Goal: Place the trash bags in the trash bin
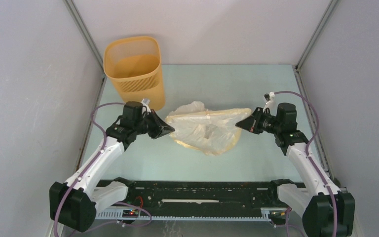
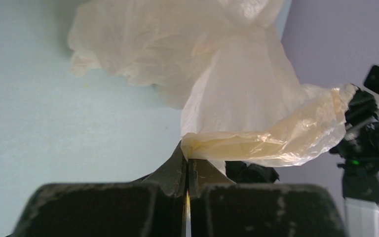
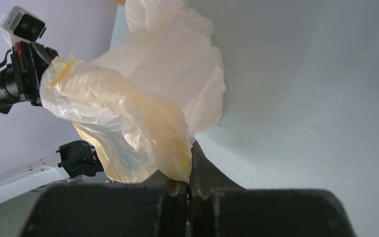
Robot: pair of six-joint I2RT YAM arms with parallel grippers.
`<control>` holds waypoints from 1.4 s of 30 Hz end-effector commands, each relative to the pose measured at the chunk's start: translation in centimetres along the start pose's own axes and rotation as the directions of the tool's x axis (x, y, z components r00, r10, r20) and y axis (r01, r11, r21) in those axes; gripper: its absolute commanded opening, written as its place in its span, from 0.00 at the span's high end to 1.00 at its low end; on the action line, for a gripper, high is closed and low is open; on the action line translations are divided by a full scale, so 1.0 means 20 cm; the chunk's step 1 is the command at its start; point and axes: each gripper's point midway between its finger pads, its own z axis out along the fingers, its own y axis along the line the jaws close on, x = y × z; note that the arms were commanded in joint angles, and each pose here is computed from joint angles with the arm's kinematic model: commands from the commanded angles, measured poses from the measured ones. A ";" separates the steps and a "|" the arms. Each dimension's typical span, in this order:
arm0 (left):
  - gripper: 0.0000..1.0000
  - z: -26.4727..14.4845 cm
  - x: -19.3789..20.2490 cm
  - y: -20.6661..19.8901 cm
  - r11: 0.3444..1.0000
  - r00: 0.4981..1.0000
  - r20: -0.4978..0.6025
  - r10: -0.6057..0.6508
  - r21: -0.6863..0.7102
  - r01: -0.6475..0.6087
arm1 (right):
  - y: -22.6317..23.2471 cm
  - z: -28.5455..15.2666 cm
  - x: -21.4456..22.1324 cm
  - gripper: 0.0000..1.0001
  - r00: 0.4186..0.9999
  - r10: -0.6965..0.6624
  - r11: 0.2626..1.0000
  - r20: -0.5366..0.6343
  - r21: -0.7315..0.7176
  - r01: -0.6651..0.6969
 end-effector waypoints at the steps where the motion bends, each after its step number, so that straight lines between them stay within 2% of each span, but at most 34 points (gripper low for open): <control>1: 1.00 -0.05 0.00 0.07 0.997 0.999 0.028 0.039 -0.063 -0.037 | -0.01 -0.07 0.08 1.00 0.997 0.045 0.994 -0.061 0.104 -0.038; 7: 1.00 0.03 0.03 0.12 0.997 1.000 0.017 -0.018 -0.076 0.019 | -0.15 0.01 0.20 1.00 0.983 0.098 0.971 -0.155 0.233 -0.061; 10: 1.00 0.09 -0.06 0.09 0.992 0.998 0.056 -0.002 -0.130 0.010 | -0.23 0.08 0.18 1.00 0.967 0.192 0.942 -0.170 0.310 -0.133; 12: 1.00 0.15 -0.14 0.05 0.973 0.997 0.069 0.037 -0.231 -0.021 | -0.31 0.13 0.12 1.00 0.948 0.273 0.891 -0.163 0.413 -0.186; 14: 1.00 0.19 -0.26 -0.10 0.942 0.986 0.095 0.139 -0.321 -0.101 | -0.33 0.18 -0.02 1.00 0.932 0.326 0.853 -0.156 0.474 -0.219; 17: 1.00 0.10 -0.57 -0.60 0.914 0.930 0.201 0.308 -0.335 -0.230 | -0.11 0.19 -0.40 1.00 0.928 0.346 0.857 -0.137 0.448 -0.253; 19: 1.00 -0.24 -0.77 -1.12 0.922 0.840 0.387 0.380 -0.225 -0.314 | 0.30 0.03 -0.78 1.00 0.981 0.194 0.928 -0.025 0.329 -0.175; 20: 1.00 -0.53 -0.81 -1.41 0.917 0.755 0.535 0.379 -0.109 -0.383 | 0.56 -0.09 -0.94 1.00 0.996 0.067 0.965 0.067 0.250 -0.081; 21: 1.00 -0.83 -0.80 -1.61 0.887 0.660 0.662 0.354 -0.014 -0.462 | 0.84 -0.26 -1.05 1.00 0.979 -0.099 0.983 0.180 0.172 0.068; 22: 1.00 -1.09 -0.75 -1.75 0.842 0.568 0.755 0.327 0.040 -0.538 | 1.10 -0.41 -1.09 1.00 0.915 -0.281 0.959 0.291 0.128 0.254; 23: 1.00 -1.23 -0.70 -1.79 0.806 0.493 0.798 0.346 0.016 -0.591 | 1.29 -0.52 -1.06 1.00 0.823 -0.426 0.903 0.375 0.119 0.413; 24: 1.00 -1.35 -0.68 -1.78 0.797 0.418 0.839 0.349 -0.031 -0.603 | 1.42 -0.61 -1.00 1.00 0.721 -0.517 0.839 0.462 0.108 0.533; 25: 1.00 -1.26 -0.64 -1.72 0.780 0.390 0.831 0.396 -0.081 -0.621 | 1.46 -0.65 -0.94 1.00 0.654 -0.536 0.804 0.534 0.088 0.588; 26: 1.00 -1.20 -0.62 -1.62 0.790 0.377 0.848 0.372 -0.077 -0.608 | 1.43 -0.66 -0.88 1.00 0.618 -0.518 0.797 0.591 0.073 0.599; 27: 1.00 -1.06 -0.61 -1.45 0.834 0.409 0.849 0.334 -0.065 -0.548 | 1.29 -0.61 -0.78 1.00 0.613 -0.504 0.806 0.608 0.075 0.587; 28: 1.00 -0.85 -0.60 -1.26 0.863 0.467 0.813 0.348 -0.084 -0.498 | 1.16 -0.53 -0.73 1.00 0.617 -0.502 0.818 0.607 0.100 0.567; 29: 1.00 -0.63 -0.58 -1.07 0.878 0.558 0.734 0.387 -0.110 -0.465 | 0.99 -0.43 -0.68 1.00 0.646 -0.518 0.832 0.561 0.155 0.533; 30: 1.00 -0.40 -0.54 -0.85 0.884 0.647 0.626 0.435 -0.162 -0.438 | 0.78 -0.30 -0.60 1.00 0.707 -0.542 0.837 0.455 0.210 0.506; 31: 1.00 -0.15 -0.46 -0.58 0.873 0.733 0.474 0.487 -0.250 -0.418 | 0.60 -0.19 -0.49 1.00 0.770 -0.547 0.837 0.327 0.231 0.496; 33: 1.00 0.07 -0.32 -0.29 0.851 0.816 0.281 0.506 -0.318 -0.418 | 0.30 -0.02 -0.25 1.00 0.869 -0.487 0.855 0.090 0.252 0.453; 35: 1.00 0.18 -0.19 -0.14 0.850 0.855 0.169 0.491 -0.310 -0.426 | 0.11 0.06 -0.02 1.00 0.903 -0.421 0.866 -0.083 0.259 0.427; 37: 1.00 0.22 -0.11 -0.10 0.864 0.874 0.127 0.468 -0.275 -0.423 | 0.01 0.08 0.13 1.00 0.919 -0.355 0.879 -0.171 0.272 0.391; 39: 1.00 0.20 -0.10 -0.13 0.872 0.879 0.123 0.462 -0.242 -0.425 | 0.01 0.10 0.19 1.00 0.932 -0.306 0.905 -0.193 0.246 0.348; 42: 1.00 0.11 -0.15 -0.37 0.877 0.861 0.172 0.478 -0.146 -0.458 | 0.13 0.11 0.11 1.00 0.941 -0.306 0.924 -0.148 0.193 0.330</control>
